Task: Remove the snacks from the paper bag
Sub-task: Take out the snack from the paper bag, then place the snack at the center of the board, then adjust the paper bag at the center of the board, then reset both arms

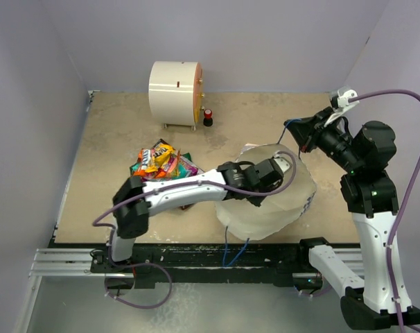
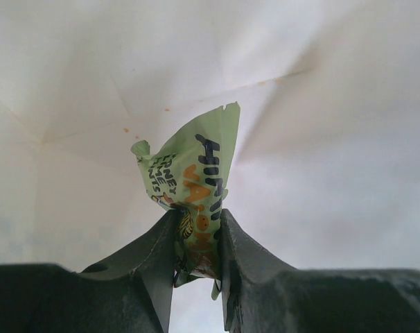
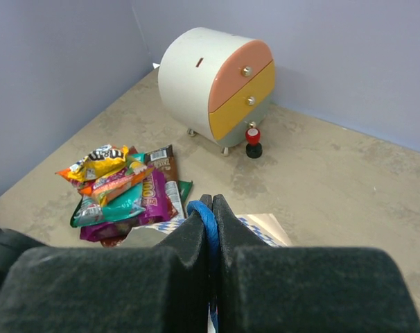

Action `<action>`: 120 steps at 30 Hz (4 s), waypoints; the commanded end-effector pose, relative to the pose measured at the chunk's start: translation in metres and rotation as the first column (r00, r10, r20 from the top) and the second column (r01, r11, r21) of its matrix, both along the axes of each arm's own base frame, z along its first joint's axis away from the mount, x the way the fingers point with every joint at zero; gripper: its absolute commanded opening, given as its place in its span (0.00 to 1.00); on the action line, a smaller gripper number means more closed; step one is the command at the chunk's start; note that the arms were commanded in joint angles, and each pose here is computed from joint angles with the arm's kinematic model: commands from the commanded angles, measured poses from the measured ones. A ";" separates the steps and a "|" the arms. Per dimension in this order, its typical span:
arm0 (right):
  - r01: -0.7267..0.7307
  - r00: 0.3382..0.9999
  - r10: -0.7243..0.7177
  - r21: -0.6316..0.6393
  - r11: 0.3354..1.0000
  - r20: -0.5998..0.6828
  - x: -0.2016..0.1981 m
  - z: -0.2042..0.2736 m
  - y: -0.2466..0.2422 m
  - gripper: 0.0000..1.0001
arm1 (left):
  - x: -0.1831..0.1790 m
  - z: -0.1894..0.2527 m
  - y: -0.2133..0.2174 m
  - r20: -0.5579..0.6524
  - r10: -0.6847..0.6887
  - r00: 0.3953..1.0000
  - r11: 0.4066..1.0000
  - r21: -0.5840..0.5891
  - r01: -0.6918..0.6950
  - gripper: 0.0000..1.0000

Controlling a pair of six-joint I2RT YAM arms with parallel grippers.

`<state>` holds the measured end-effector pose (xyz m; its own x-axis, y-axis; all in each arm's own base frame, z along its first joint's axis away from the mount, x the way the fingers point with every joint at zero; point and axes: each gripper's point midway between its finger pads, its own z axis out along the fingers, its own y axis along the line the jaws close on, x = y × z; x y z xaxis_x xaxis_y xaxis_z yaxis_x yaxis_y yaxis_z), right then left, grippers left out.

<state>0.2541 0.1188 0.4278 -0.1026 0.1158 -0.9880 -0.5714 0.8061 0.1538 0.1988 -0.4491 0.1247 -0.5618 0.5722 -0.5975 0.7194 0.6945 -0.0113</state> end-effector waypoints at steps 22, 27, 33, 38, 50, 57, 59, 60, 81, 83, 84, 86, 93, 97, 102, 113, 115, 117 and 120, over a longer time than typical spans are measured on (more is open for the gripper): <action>0.140 0.987 -0.138 -0.024 0.990 0.084 0.023 0.007 -0.021 0.00 | 0.023 0.221 0.237 0.205 0.297 0.933 0.953 -0.121 -0.277 0.29; 0.146 0.986 -0.144 -0.020 0.989 0.085 0.019 0.006 -0.022 0.00 | 0.056 0.187 0.315 0.249 0.460 0.852 0.859 0.117 -0.498 0.30; 0.143 0.986 -0.141 -0.016 0.990 0.092 0.017 0.010 -0.022 0.00 | 0.086 0.173 0.355 0.340 0.505 0.794 0.780 0.214 -0.588 0.32; 0.135 0.987 -0.133 -0.016 0.991 0.092 0.018 0.011 -0.021 0.00 | 0.096 0.153 0.336 0.258 0.480 0.839 0.835 0.160 -0.527 0.36; 0.132 0.988 -0.130 -0.018 0.991 0.081 0.015 0.008 -0.020 0.00 | 0.106 0.117 0.327 0.162 0.456 0.875 0.857 0.187 -0.481 0.37; 0.131 0.988 -0.129 -0.015 0.991 0.088 0.018 0.010 -0.020 0.00 | 0.111 0.143 0.315 0.172 0.487 0.856 0.864 0.050 -0.501 0.42; 0.131 0.987 -0.129 -0.010 0.991 0.099 0.021 0.013 -0.019 0.00 | 0.111 0.146 0.309 0.159 0.492 0.856 0.865 0.018 -0.501 0.46; 0.130 0.987 -0.128 -0.007 0.992 0.100 0.024 0.014 -0.019 0.00 | 0.111 0.147 0.307 0.151 0.495 0.855 0.865 0.006 -0.502 0.47; 0.454 0.888 -0.452 0.012 0.891 -0.082 0.093 0.001 -0.066 0.00 | 0.085 0.213 0.246 -0.033 0.423 0.906 0.830 -0.387 -0.401 0.82; 0.484 0.871 -0.485 -0.031 0.874 -0.080 0.109 -0.006 -0.072 0.00 | 0.081 0.217 0.241 -0.048 0.399 0.916 0.826 -0.415 -0.382 0.84; 0.497 0.862 -0.500 -0.053 0.866 -0.079 0.117 -0.010 -0.075 0.00 | 0.079 0.218 0.240 -0.054 0.391 0.919 0.825 -0.422 -0.376 0.84; 0.522 0.845 -0.530 -0.100 0.847 -0.078 0.134 -0.018 -0.081 0.01 | 0.075 0.219 0.239 -0.061 0.381 0.922 0.826 -0.426 -0.370 0.85; 0.569 0.784 -0.602 -0.215 0.794 -0.149 0.172 -0.033 -0.104 0.14 | 0.066 0.228 0.252 -0.029 0.393 0.919 0.832 -0.415 -0.368 0.86; 0.538 0.805 -0.571 -0.209 0.817 -0.159 0.167 -0.029 -0.097 0.28 | 0.063 0.233 0.256 -0.009 0.401 0.916 0.829 -0.423 -0.367 0.88; 0.568 0.780 -0.602 -0.210 0.796 -0.171 0.154 -0.023 -0.104 0.60 | 0.067 0.231 0.252 -0.022 0.405 0.914 0.821 -0.432 -0.374 0.90; 0.580 0.799 -0.568 0.003 0.815 -0.196 0.102 0.038 -0.093 1.00 | 0.079 0.244 0.247 -0.009 0.436 0.900 0.786 -0.484 -0.386 0.99; 0.509 0.848 -0.501 0.000 0.861 -0.173 0.091 0.045 -0.080 1.00 | 0.082 0.252 0.248 0.005 0.458 0.889 0.768 -0.507 -0.392 0.99; 0.433 0.890 -0.425 0.011 0.901 -0.165 0.079 0.047 -0.066 1.00 | 0.085 0.266 0.256 0.044 0.496 0.867 0.745 -0.534 -0.400 0.99; 0.371 0.924 -0.359 0.076 0.926 -0.131 0.047 0.055 -0.055 1.00 | 0.087 0.300 0.271 0.132 0.553 0.822 0.706 -0.599 -0.379 0.99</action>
<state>0.3407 0.0368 0.4642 -0.1820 0.2250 -0.9572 -0.0479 0.9703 0.2371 0.2771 -0.1962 0.3501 -0.6355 -0.0291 -0.7716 0.3490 0.8806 -0.3206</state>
